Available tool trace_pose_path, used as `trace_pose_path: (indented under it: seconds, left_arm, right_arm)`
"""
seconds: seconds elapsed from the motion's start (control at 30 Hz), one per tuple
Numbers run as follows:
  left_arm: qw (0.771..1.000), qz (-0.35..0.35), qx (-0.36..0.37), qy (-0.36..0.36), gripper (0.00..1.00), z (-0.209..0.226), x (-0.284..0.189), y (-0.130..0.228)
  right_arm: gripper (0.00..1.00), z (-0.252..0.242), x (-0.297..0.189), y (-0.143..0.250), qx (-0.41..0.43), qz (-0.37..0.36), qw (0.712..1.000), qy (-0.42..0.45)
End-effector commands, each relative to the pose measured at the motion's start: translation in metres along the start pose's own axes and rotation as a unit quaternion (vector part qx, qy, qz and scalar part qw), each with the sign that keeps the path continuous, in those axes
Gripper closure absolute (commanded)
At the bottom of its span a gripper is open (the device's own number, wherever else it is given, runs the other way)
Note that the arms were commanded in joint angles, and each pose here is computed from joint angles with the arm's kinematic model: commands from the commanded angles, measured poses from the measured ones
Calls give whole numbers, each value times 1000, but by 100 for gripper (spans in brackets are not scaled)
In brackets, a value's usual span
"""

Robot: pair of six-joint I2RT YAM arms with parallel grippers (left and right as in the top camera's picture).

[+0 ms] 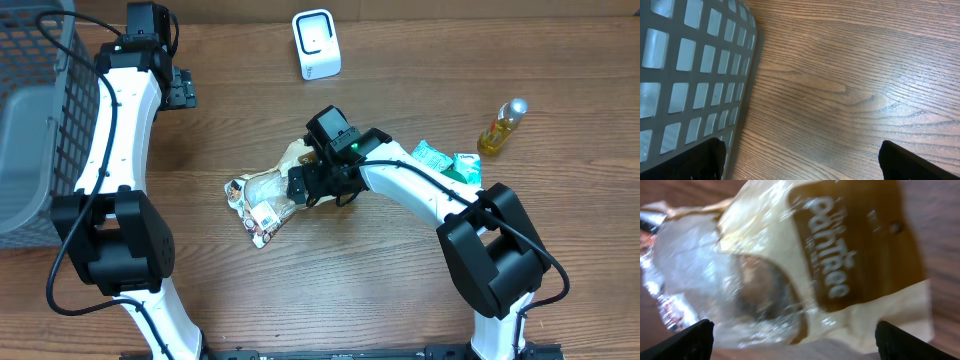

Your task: Scan the item barcode

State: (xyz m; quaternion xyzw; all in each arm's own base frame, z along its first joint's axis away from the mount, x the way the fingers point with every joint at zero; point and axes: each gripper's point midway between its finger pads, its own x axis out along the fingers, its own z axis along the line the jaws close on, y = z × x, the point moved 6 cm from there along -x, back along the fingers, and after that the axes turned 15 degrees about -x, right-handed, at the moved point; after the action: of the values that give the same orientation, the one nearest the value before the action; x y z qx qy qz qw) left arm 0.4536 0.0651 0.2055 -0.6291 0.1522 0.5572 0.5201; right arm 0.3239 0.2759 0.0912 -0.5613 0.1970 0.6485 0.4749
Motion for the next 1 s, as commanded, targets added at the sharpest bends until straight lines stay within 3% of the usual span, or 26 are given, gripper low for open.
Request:
trace_pose_path:
  seconds: [0.0, 0.53, 0.67, 0.97]
  left_arm:
    - [1000, -10, -5, -1, 1, -1, -5, -3]
    - [1000, -10, -5, -1, 0, -1, -5, -3]
    - [1000, -10, -5, -1, 0, -1, -5, -3]
    - [1000, -10, -5, -1, 0, -1, -5, -3]
  right_arm:
    - [0, 14, 1, 0, -1, 9, 998, -61]
    - [0, 66, 9, 7, -53, 14, 992, -113]
    - [6, 78, 5, 0, -70, -3, 991, -116]
    - [0, 18, -25, -17, -13, -33, 998, -43]
